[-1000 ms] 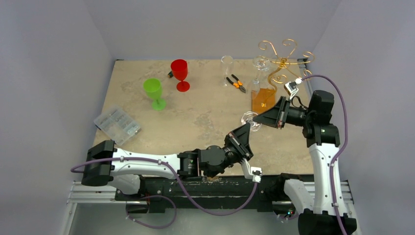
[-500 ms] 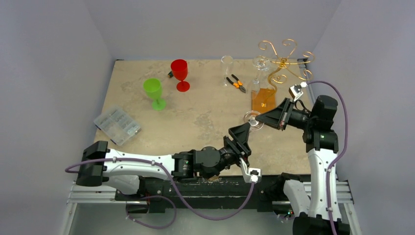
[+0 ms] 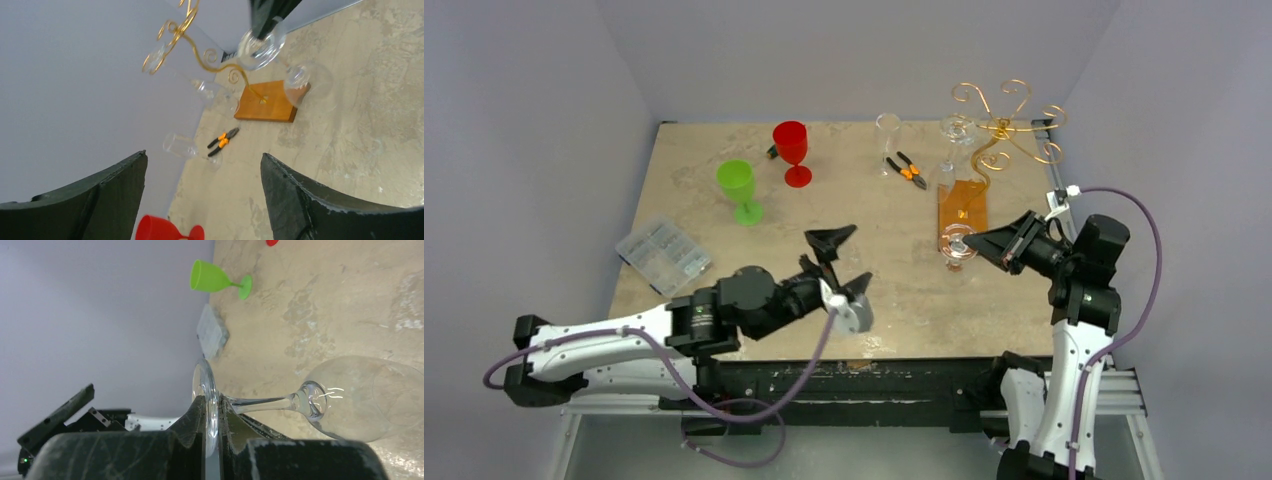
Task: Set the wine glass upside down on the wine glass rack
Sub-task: Turn the wine glass upside down at the wine rack.
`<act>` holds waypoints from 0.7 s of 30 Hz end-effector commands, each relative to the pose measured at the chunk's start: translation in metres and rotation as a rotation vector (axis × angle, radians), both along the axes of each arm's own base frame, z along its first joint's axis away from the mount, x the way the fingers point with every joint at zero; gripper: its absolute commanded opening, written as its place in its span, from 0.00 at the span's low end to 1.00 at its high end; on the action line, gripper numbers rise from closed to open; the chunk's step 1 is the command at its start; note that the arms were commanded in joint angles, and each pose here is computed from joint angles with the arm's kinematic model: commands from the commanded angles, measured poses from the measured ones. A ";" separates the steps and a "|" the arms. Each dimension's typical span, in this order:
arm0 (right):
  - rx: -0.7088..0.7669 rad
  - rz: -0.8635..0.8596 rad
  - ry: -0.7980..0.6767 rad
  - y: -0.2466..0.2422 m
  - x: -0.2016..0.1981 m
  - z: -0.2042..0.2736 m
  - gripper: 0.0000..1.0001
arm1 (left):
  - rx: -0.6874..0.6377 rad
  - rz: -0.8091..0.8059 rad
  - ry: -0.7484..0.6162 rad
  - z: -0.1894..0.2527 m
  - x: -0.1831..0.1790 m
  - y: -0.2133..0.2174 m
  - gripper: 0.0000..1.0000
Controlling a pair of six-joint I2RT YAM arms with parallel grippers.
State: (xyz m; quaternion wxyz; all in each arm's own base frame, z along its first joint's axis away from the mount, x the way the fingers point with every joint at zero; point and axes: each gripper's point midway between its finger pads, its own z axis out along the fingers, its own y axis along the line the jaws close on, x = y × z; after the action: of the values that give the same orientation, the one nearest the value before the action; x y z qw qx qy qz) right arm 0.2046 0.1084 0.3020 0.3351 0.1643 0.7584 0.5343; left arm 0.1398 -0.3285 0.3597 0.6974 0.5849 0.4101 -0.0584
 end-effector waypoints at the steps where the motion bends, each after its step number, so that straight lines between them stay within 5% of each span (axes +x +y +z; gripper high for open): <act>1: -0.076 -0.098 -0.041 -0.015 0.003 0.000 0.00 | -0.125 0.014 0.266 -0.006 0.015 0.052 0.83; 7: -0.086 -0.207 -0.050 -0.029 0.003 0.003 0.00 | -0.265 0.120 0.271 -0.011 0.036 0.097 0.99; 21: -0.193 -0.387 -0.156 -0.059 0.006 0.043 0.00 | -0.345 0.236 0.320 -0.032 0.048 0.129 1.00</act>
State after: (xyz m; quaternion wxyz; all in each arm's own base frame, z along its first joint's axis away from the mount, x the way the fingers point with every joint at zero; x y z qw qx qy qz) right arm 0.2109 0.0556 0.3025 0.4310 0.2751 0.7443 0.4296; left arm 0.1880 -0.1970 0.3197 0.7082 0.4100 0.5633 -0.1137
